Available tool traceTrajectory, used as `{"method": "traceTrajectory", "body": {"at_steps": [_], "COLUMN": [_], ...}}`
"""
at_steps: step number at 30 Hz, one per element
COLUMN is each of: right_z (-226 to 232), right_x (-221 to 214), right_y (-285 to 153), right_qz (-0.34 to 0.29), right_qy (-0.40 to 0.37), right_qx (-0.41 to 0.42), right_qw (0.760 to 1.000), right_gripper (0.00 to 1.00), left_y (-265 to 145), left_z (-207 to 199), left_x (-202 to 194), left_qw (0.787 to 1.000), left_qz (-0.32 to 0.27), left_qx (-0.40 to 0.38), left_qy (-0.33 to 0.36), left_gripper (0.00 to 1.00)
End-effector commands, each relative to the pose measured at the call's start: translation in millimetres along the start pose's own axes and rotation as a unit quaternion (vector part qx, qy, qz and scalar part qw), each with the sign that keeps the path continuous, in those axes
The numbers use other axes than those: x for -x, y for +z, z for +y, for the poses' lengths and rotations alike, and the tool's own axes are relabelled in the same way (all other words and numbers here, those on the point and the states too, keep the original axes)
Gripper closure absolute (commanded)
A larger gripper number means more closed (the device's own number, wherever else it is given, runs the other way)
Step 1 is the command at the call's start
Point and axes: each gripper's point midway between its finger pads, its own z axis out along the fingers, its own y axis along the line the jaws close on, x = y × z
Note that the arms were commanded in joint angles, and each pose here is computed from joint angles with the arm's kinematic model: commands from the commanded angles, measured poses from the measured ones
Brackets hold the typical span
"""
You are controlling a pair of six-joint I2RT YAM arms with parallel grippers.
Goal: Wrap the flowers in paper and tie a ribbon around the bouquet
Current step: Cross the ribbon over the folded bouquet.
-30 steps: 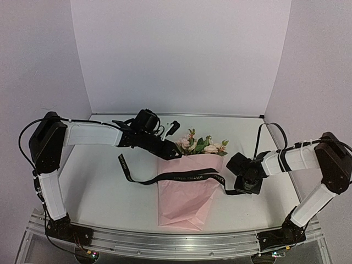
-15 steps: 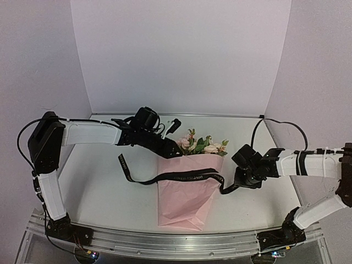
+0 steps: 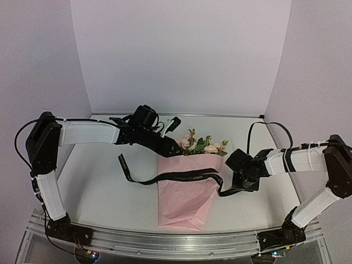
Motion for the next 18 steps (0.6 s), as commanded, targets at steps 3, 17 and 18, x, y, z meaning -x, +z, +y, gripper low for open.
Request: {"method": "traceTrajectory", "body": {"at_steps": [3, 17, 18], "right_z": [13, 52, 57], "right_x": [30, 70, 73], "right_y": [-34, -128, -134], "right_qz": [-0.039, -0.061, -0.061], "right_qy": [0.025, 0.026, 0.024], "right_qx": [0.04, 0.182, 0.193], "right_qw": [0.998, 0.981, 0.979], "right_gripper": [0.86, 0.96, 0.96], "left_y": [-16, -1, 0], "left_z": [-40, -89, -93], "left_x": [31, 48, 48], "left_qw": [0.996, 0.976, 0.974], "left_qz": [-0.03, -0.063, -0.065], "left_qx": [-0.057, -0.153, -0.165], "left_qy": [0.056, 0.139, 0.144], "left_gripper": [0.57, 0.5, 0.5]}}
